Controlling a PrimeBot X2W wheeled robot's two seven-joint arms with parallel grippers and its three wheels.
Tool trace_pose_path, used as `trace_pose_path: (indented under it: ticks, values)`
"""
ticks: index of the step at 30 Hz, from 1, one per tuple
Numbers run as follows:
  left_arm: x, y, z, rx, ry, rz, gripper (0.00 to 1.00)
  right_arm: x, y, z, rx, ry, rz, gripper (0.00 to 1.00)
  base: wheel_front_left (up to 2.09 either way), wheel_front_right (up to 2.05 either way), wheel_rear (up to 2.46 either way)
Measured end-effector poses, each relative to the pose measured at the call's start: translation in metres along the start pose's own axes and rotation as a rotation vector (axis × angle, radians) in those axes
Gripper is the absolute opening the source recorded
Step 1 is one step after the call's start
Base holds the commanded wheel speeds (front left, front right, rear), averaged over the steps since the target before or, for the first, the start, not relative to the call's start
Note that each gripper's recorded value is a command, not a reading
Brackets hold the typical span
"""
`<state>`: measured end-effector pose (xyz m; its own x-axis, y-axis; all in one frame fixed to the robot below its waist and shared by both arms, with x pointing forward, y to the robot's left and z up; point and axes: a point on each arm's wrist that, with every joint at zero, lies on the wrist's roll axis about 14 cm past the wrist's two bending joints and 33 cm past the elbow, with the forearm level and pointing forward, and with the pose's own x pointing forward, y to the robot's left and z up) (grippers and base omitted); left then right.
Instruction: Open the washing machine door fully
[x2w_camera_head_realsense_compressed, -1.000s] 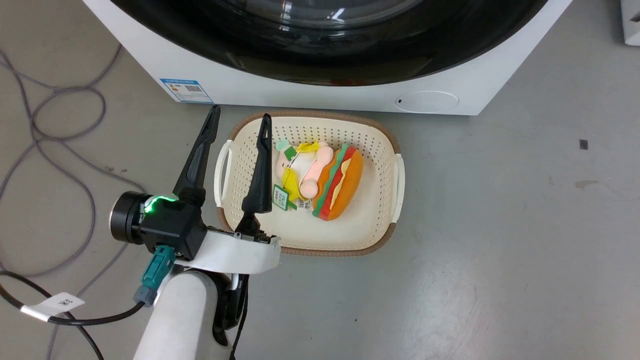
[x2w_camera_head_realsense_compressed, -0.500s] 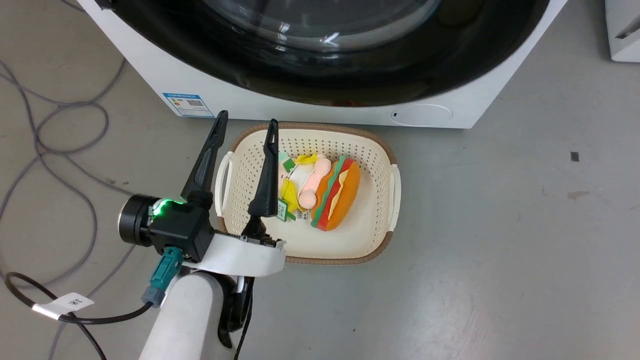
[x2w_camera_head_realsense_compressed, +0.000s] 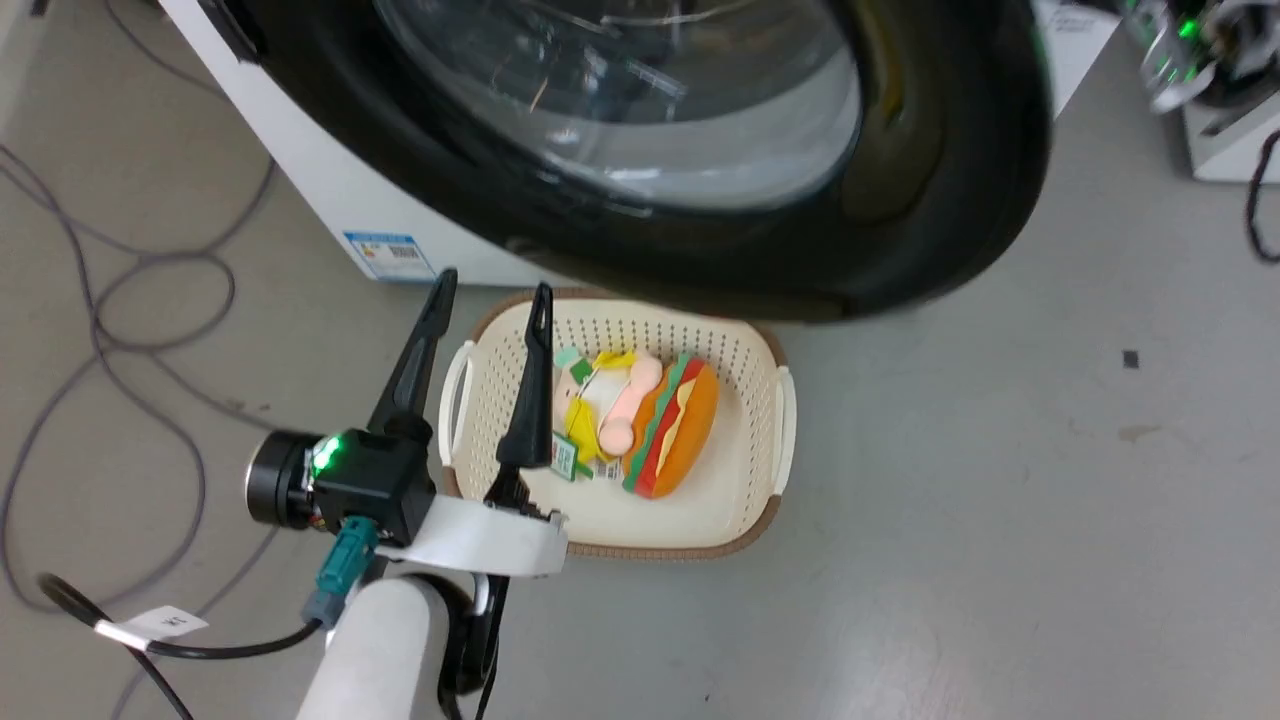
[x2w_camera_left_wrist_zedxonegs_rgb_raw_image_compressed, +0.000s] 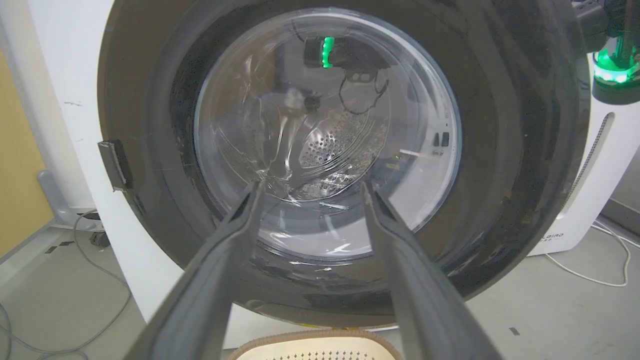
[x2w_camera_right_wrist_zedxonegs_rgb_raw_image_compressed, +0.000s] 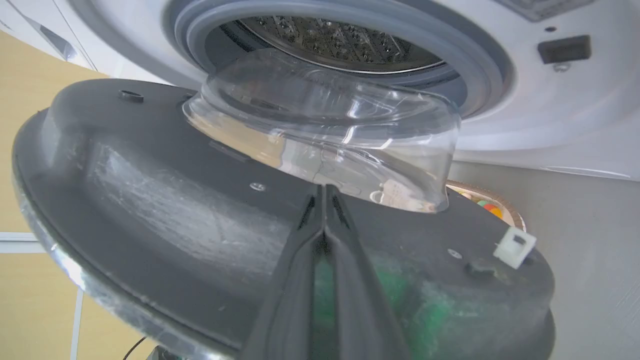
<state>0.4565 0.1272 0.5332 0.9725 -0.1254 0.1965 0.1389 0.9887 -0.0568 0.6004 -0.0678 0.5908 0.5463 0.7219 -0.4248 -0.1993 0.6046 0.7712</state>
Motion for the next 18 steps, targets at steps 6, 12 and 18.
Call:
trace_pose_path:
  ticks: [6, 12, 18]
  values:
    - [-0.017, 0.001, 0.002, 0.032, 0.019, 0.008, 1.00, -0.010, 0.009, -0.032, -0.010, 0.059, 0.027, 0.00, 0.00, 0.00, 0.00]
    - [-0.037, 0.006, 0.012, 0.065, 0.015, 0.021, 1.00, -0.019, 0.020, -0.072, 0.002, 0.113, 0.075, 0.00, 0.00, 0.00, 0.00]
    - [-0.058, 0.010, 0.021, 0.083, 0.012, 0.037, 1.00, -0.023, 0.037, -0.111, 0.010, 0.162, 0.143, 0.00, 0.00, 0.00, 0.00]
